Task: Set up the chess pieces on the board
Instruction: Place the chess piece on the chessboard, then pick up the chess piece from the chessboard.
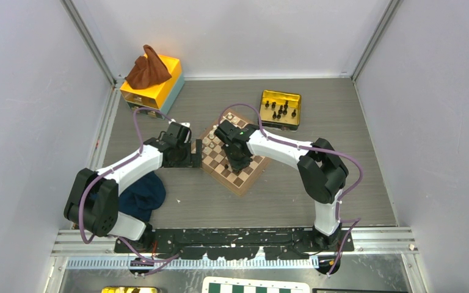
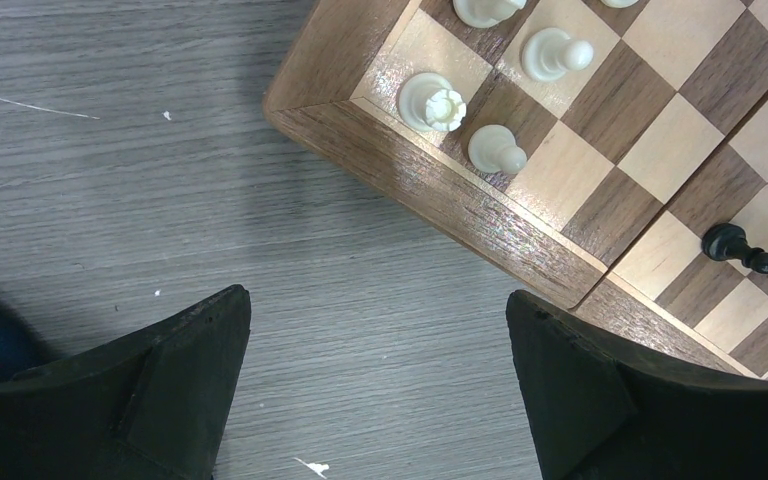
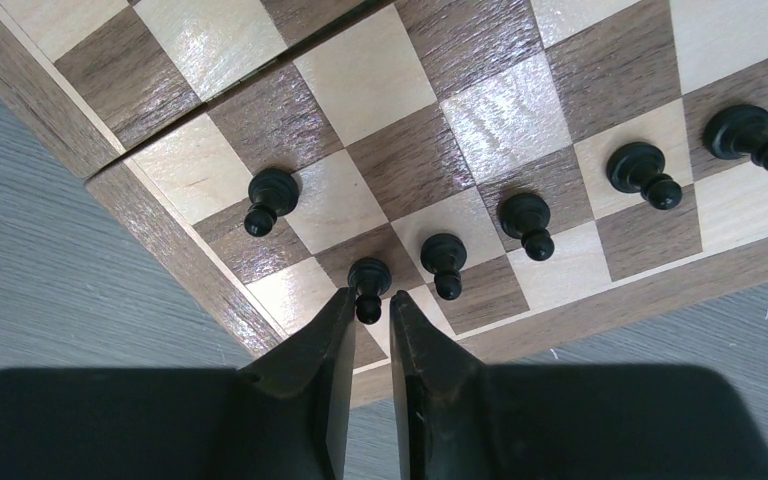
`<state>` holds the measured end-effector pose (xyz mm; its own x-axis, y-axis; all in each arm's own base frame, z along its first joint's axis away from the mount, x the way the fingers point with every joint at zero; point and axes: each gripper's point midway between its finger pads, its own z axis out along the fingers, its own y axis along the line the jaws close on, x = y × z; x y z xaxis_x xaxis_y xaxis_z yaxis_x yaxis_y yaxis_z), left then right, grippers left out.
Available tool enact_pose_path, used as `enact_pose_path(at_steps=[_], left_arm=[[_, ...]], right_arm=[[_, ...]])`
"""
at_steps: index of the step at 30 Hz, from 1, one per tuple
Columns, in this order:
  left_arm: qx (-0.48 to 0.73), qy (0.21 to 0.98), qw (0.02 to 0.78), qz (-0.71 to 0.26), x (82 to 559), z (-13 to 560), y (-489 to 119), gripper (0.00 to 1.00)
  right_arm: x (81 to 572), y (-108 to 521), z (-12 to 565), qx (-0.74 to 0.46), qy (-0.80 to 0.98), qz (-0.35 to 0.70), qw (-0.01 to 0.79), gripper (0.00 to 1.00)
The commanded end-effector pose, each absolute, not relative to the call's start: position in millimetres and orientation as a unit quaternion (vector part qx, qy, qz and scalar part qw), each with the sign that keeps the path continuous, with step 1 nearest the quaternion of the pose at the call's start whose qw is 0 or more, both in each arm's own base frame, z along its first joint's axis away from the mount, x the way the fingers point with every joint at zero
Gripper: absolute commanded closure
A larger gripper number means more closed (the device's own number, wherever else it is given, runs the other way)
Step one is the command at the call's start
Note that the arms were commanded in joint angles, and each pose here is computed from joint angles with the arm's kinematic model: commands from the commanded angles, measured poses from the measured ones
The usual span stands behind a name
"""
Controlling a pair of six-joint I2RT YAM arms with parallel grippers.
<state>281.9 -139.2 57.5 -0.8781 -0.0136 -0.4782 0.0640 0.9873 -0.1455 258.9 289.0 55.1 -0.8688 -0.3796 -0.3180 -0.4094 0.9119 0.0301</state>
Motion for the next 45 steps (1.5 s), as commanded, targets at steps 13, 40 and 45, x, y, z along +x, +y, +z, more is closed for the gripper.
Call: enact_pose_path(at_steps=[13,40,45], left_arm=[[0.010,0.958,0.270,-0.098,295.0,68.6,-149.4,0.00],[0.009,0.956,0.278,-0.098,295.2,74.1,-148.4,0.00],[0.009,0.956,0.277,-0.099,295.3,73.8,-148.6,0.00]], right_arm=[[269.8,307.7,99.1,-0.214,0.953,0.078,0.198,0.73],[281.2,339.2,90.6,-0.229,0.950,0.101,0.185,0.66],[282.4,341.5,85.1,-0.229,0.951,0.101,0.182,0.66]])
